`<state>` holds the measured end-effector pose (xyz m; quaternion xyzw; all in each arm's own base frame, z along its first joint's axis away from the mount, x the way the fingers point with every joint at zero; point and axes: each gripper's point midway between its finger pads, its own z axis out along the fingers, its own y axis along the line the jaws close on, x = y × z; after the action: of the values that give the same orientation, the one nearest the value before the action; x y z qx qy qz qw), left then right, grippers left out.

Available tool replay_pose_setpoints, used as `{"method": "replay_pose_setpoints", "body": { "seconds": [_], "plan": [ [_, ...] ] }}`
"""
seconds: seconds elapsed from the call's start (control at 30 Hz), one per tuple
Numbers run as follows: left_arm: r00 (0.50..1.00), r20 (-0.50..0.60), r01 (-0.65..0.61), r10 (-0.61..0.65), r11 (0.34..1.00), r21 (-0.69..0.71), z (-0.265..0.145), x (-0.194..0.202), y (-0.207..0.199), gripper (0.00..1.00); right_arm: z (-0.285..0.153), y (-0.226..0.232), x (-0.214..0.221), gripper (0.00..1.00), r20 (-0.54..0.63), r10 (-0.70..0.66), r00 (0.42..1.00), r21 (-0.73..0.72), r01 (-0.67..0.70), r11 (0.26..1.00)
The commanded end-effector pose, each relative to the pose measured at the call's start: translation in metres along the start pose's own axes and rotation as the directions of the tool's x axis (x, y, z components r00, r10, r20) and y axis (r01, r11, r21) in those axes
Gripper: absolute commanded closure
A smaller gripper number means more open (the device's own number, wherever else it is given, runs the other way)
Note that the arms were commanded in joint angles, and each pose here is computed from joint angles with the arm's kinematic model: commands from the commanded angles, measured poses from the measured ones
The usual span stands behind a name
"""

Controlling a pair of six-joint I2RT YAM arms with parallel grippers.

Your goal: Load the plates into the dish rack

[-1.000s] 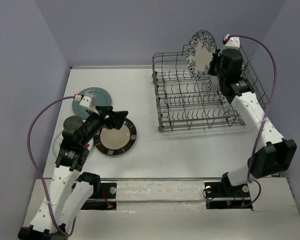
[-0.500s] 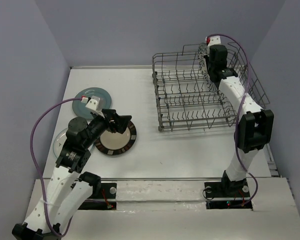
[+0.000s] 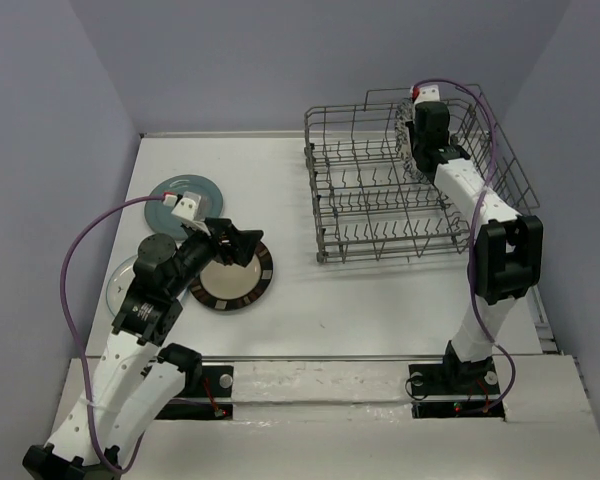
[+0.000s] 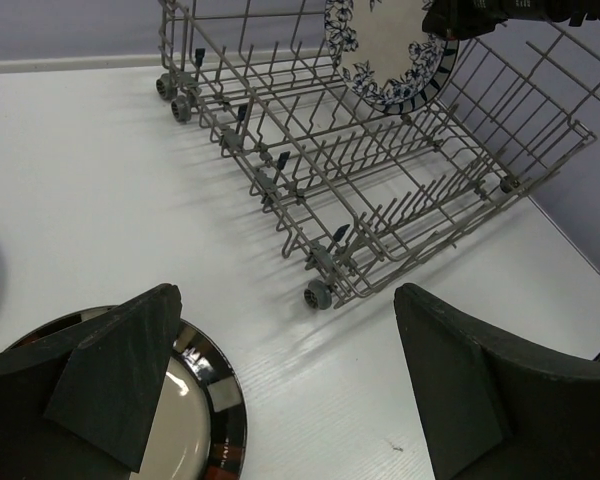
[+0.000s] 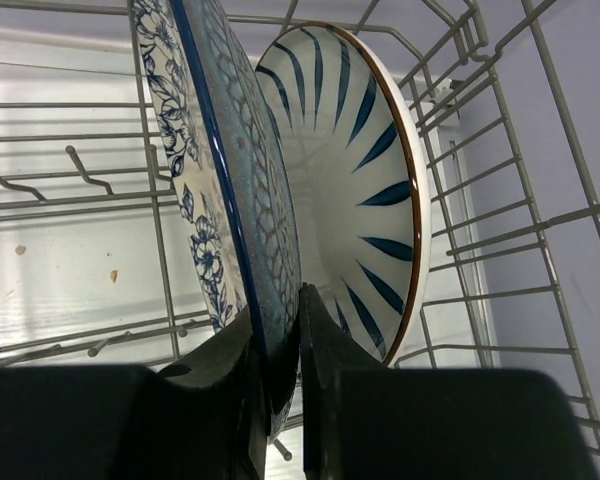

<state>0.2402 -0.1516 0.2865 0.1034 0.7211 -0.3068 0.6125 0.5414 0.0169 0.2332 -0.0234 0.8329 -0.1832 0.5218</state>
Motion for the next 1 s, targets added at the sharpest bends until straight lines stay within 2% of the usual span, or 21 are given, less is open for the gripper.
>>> {"method": "replay_pose_setpoints", "body": {
  "seconds": [0.0, 0.1, 0.3, 0.47, 0.53, 0.6, 0.7, 0.73, 0.77, 0.83, 0.9, 0.93, 0.97],
  "plan": [
    [0.999, 0.042, -0.024, 0.025, 1.0, -0.006, 0.0, -0.012, -0.002, 0.01, -0.012, -0.019, -0.048, 0.71, 0.157, 0.128, 0.979, 0.04, -0.136, 0.99],
    [1.0, 0.024, -0.016, 0.016, 1.0, -0.014, 0.004, -0.008, 0.001, 0.01, -0.025, -0.023, -0.055, 0.42, 0.168, 0.161, 0.972, 0.023, -0.167, 0.986],
    [1.0, 0.02, -0.002, 0.003, 0.999, -0.05, 0.006, -0.006, 0.011, 0.01, -0.044, -0.027, -0.064, 0.38, 0.17, 0.205, 0.964, -0.01, -0.206, 0.979],
    [1.0, 0.007, 0.016, -0.015, 0.994, -0.109, 0.012, -0.001, 0.025, 0.01, -0.081, -0.035, -0.08, 0.22, 0.183, 0.269, 0.946, -0.079, -0.259, 0.963],
    [0.999, 0.011, 0.049, -0.048, 0.99, -0.13, 0.015, -0.001, 0.03, 0.01, -0.098, -0.029, -0.086, 0.17, 0.174, 0.363, 0.915, -0.151, -0.34, 0.928],
    [0.994, 0.003, 0.108, -0.108, 0.984, -0.144, 0.022, 0.003, 0.033, 0.01, -0.129, -0.017, -0.092, 0.14, 0.165, 0.42, 0.892, -0.293, -0.362, 0.885],
    [0.985, -0.015, 0.168, -0.173, 0.968, -0.185, 0.032, 0.007, 0.043, 0.01, -0.17, 0.015, -0.083, 0.12, 0.094, 0.521, 0.848, -0.478, -0.421, 0.771],
    [0.982, -0.002, 0.185, -0.19, 0.957, -0.226, 0.033, 0.004, 0.053, 0.01, -0.181, 0.023, -0.089, 0.12, 0.117, 0.55, 0.827, -0.53, -0.416, 0.739],
    [0.977, -0.018, 0.2, -0.212, 0.946, -0.256, 0.039, 0.011, 0.061, 0.01, -0.19, 0.059, -0.061, 0.12, 0.05, 0.525, 0.85, -0.604, -0.393, 0.693],
    [0.958, -0.01, 0.266, -0.285, 0.906, -0.33, 0.047, 0.019, 0.082, 0.01, -0.225, 0.075, -0.067, 0.15, 0.08, 0.577, 0.813, -0.692, -0.371, 0.619],
    [0.945, 0.014, 0.311, -0.328, 0.88, -0.358, 0.054, 0.019, 0.097, 0.01, -0.242, 0.104, -0.043, 0.16, 0.051, 0.565, 0.823, -0.742, -0.347, 0.573],
    [0.931, 0.009, 0.34, -0.366, 0.855, -0.392, 0.062, 0.025, 0.11, 0.01, -0.267, 0.116, -0.05, 0.17, 0.057, 0.595, 0.802, -0.795, -0.324, 0.513],
    [0.925, 0.033, 0.356, -0.379, 0.83, -0.429, 0.061, 0.023, 0.129, 0.01, -0.272, 0.131, -0.033, 0.17, 0.023, 0.576, 0.817, -0.821, -0.314, 0.478]
  ]
}}
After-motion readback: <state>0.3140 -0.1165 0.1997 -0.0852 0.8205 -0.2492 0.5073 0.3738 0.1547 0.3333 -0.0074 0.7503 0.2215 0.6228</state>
